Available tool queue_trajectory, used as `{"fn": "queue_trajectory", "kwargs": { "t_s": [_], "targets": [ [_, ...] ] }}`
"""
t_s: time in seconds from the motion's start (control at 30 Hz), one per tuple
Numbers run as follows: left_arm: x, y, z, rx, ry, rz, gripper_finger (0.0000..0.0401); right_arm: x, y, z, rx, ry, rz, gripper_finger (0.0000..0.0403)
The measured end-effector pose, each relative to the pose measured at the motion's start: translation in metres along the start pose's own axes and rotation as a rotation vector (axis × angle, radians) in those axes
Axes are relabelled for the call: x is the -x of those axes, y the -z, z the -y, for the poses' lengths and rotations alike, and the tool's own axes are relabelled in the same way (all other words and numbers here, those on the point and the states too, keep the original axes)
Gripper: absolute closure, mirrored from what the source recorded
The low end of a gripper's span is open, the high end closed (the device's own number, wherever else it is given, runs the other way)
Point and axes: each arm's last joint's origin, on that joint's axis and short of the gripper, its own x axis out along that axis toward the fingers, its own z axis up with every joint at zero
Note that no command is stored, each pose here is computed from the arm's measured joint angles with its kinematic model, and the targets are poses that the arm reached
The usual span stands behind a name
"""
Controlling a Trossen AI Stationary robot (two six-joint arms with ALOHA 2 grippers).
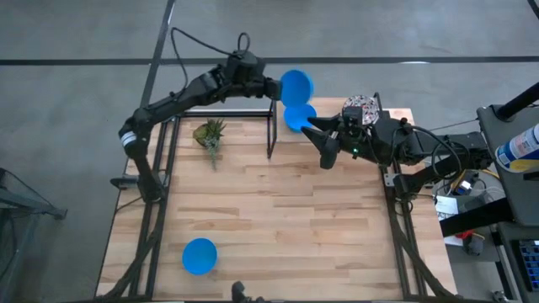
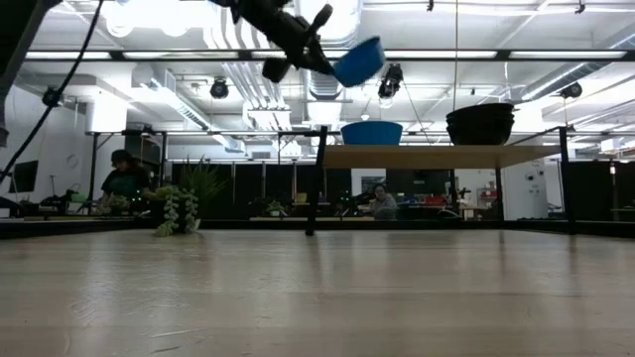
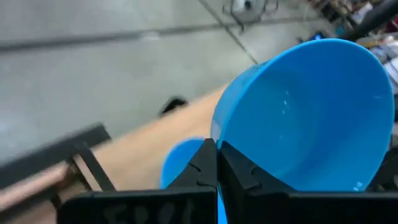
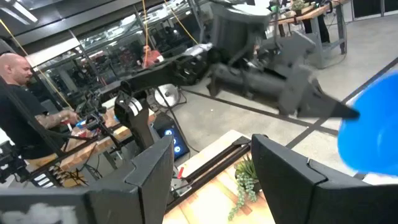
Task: Pick & Place Mini bowls
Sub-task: Stack the top blue bowl on top of the other blue bowl on the shelf
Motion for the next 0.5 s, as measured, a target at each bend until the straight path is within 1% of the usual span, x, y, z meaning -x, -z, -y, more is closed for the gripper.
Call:
{"fn": "queue_trajectory", "kwargs": {
  "t_s": [0.13,0.2,0.23,0.37,0.5],
  "targets": [
    [-0.019,0.01,-0.009,0.042,0.047,-0.117,0.0401,0.0,0.0,0.0,0.003,0.001,-0.003,0.0193],
    [-0.028,0.015,-0.011,0.035,0.08,-0.178,0.0401,0.0,0.0,0.0,0.007,0.0,-0.003,0.0193],
    [-0.031,0.016,-0.012,0.034,0.079,-0.204,0.0401,0.0,0.0,0.0,0.009,0.0,-0.003,0.0193],
    [-0.036,0.014,-0.012,0.047,0.036,-0.284,0.0401,0.0,0.001,0.0,0.011,-0.001,-0.006,0.0193],
    [-0.039,0.008,-0.012,0.037,-0.065,-0.359,0.0401,0.0,0.001,0.0,0.013,0.0,-0.008,0.0193]
  ]
}}
